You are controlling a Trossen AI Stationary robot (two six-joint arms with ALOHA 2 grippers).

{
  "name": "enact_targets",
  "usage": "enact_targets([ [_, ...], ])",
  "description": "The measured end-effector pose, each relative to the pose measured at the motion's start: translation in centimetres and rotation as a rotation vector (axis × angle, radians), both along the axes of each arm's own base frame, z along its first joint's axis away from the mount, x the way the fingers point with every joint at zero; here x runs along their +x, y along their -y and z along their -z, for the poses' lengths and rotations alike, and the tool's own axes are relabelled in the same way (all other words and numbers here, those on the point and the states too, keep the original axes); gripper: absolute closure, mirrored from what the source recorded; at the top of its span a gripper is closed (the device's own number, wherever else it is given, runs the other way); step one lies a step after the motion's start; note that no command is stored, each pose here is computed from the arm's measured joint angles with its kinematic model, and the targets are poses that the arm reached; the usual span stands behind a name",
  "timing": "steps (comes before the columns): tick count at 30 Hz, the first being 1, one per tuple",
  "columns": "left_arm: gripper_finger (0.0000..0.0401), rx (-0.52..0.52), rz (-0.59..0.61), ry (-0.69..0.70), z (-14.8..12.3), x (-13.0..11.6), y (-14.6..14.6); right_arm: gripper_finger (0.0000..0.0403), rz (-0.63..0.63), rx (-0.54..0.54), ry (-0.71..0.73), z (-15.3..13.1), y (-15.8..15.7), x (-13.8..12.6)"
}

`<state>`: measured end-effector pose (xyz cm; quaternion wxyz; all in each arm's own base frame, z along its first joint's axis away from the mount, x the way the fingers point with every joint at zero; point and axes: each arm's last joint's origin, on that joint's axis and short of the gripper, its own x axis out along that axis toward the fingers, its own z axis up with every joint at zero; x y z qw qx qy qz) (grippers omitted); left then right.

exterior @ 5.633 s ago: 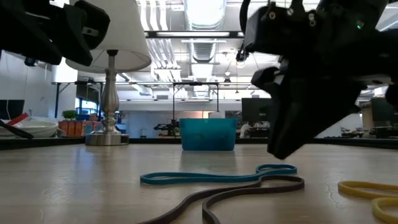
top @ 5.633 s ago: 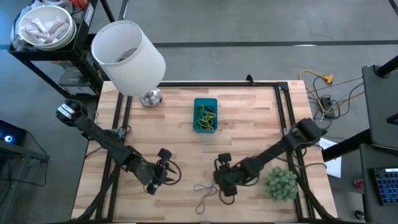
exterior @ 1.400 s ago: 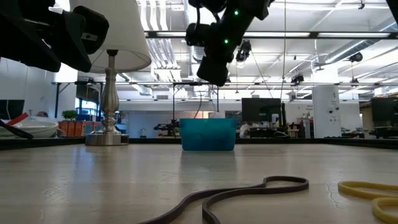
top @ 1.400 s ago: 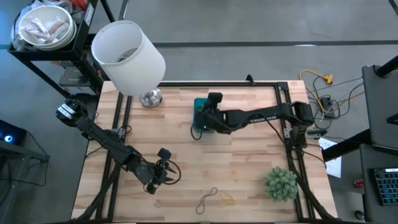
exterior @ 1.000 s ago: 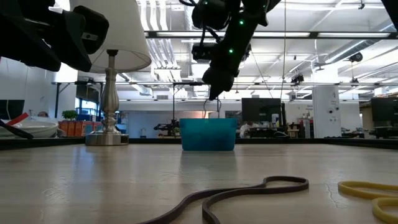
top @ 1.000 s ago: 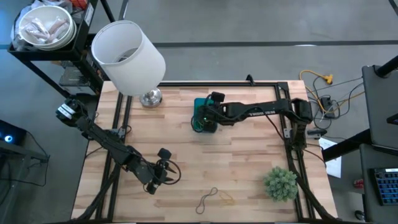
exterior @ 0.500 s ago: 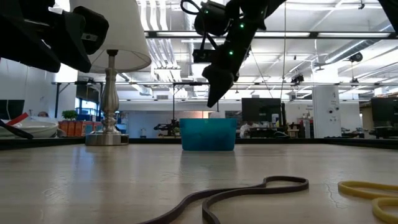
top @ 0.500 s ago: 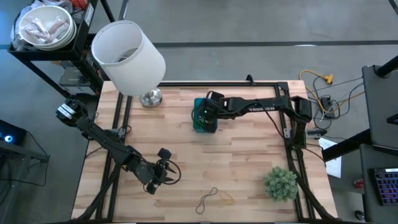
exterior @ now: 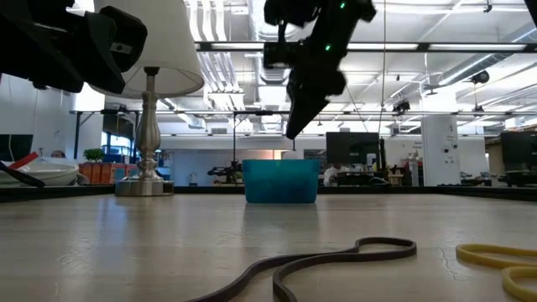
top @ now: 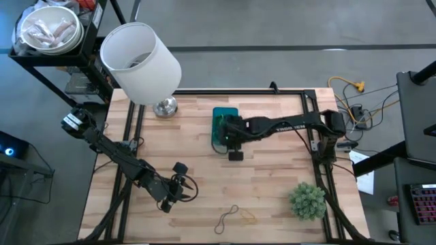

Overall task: Pick and place rubber bands into bin
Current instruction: Put the violet rubber band into the blue bin

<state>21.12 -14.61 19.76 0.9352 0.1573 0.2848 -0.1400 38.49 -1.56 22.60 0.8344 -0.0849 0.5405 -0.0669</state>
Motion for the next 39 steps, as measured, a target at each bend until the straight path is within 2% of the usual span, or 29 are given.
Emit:
enact_targets([
  [9,0.0271,-0.011,0.0,0.015,-0.1,0.1,0.1,0.0307,-0.084,0.071,-0.092,-0.1,-8.3,-1.9],
  [13,0.0271,-0.019,0.002,0.03,-0.3,0.2,0.1,0.0314,-0.1,0.096,-0.09,0.0,-12.0,-2.9],
  [19,0.0271,-0.008,0.063,0.086,0.1,1.0,0.8,0.0325,-0.115,0.057,-0.043,-0.1,-17.1,-4.8],
  [24,0.0271,0.04,0.21,0.12,1.5,2.6,2.3,0.0334,-0.093,0.004,0.029,-0.2,-20.8,-6.7],
  [30,0.0271,0.138,0.266,0.129,2.7,5.2,3.9,0.034,-0.09,-0.085,0.137,-0.5,-24.0,-9.0],
  [36,0.0271,0.14,0.342,0.073,3.0,7.9,4.3,0.034,-0.079,-0.074,0.194,-0.6,-26.1,-10.6],
  [39,0.0271,0.174,0.366,0.024,2.9,9.1,3.8,0.0339,-0.076,-0.063,0.2,-0.6,-26.5,-10.9],
])
